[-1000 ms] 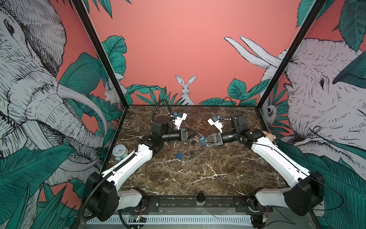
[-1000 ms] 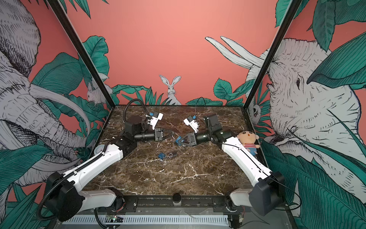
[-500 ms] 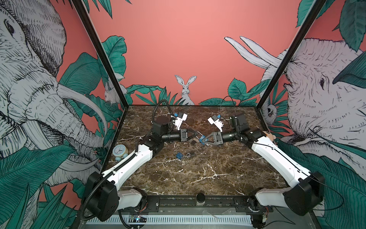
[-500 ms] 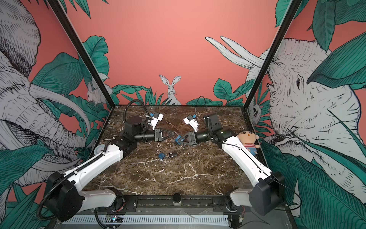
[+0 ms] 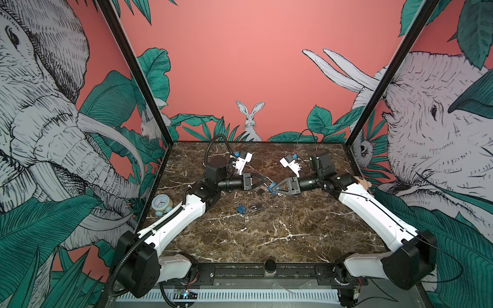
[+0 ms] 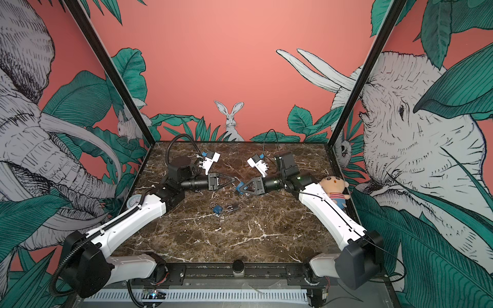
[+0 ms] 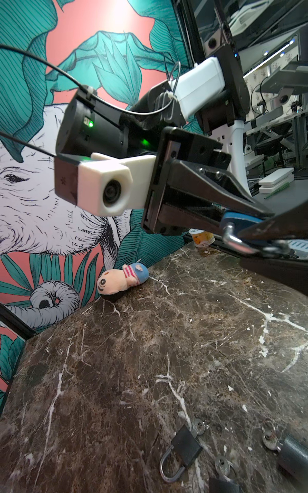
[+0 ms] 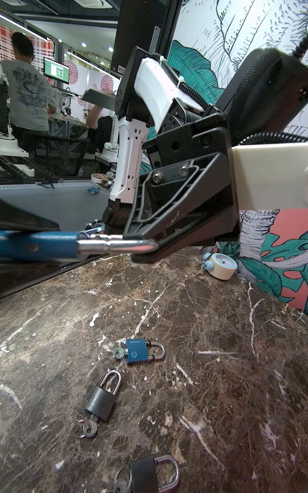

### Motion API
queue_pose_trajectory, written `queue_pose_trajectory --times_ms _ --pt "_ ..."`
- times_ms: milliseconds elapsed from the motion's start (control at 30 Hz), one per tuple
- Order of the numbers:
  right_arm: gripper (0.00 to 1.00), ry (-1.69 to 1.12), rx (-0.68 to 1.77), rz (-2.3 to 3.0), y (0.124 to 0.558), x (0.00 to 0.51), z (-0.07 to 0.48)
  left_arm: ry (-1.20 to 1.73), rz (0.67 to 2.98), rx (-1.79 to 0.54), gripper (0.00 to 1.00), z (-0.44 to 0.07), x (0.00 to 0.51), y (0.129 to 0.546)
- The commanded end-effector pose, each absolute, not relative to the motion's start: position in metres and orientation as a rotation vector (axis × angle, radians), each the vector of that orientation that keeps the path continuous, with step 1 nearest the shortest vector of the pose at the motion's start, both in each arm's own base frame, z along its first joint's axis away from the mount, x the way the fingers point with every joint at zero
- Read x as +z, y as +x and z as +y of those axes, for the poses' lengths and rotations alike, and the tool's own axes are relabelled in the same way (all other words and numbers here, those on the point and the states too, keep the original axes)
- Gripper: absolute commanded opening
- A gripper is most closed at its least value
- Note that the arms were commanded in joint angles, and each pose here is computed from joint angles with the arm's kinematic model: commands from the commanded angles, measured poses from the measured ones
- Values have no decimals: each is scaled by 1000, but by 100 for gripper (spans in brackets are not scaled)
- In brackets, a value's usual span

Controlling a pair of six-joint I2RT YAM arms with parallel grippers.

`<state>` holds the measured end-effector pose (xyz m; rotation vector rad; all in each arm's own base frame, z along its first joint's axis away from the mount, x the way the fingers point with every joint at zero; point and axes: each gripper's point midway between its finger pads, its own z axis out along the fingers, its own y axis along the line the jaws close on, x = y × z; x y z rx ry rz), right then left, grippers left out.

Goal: Lock with the key

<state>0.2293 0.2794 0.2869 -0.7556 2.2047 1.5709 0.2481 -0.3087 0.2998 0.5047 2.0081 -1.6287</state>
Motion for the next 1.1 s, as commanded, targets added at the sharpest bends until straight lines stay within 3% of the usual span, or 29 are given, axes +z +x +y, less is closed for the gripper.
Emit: queue_pose_trajectory --times_ms 0,167,533,1067 --pt "0 -799 1593 2125 230 304 282 532 1956 -1650 12 -308 311 244" --pt "0 -798 1611 2110 230 309 283 527 1979 -1652 0 -308 303 244" --pt "0 -772 1754 2003 216 343 284 488 2033 -1658 0 -311 269 250" --pt "0 -738 1680 1995 232 343 285 507 2033 -1742 0 -315 273 228"
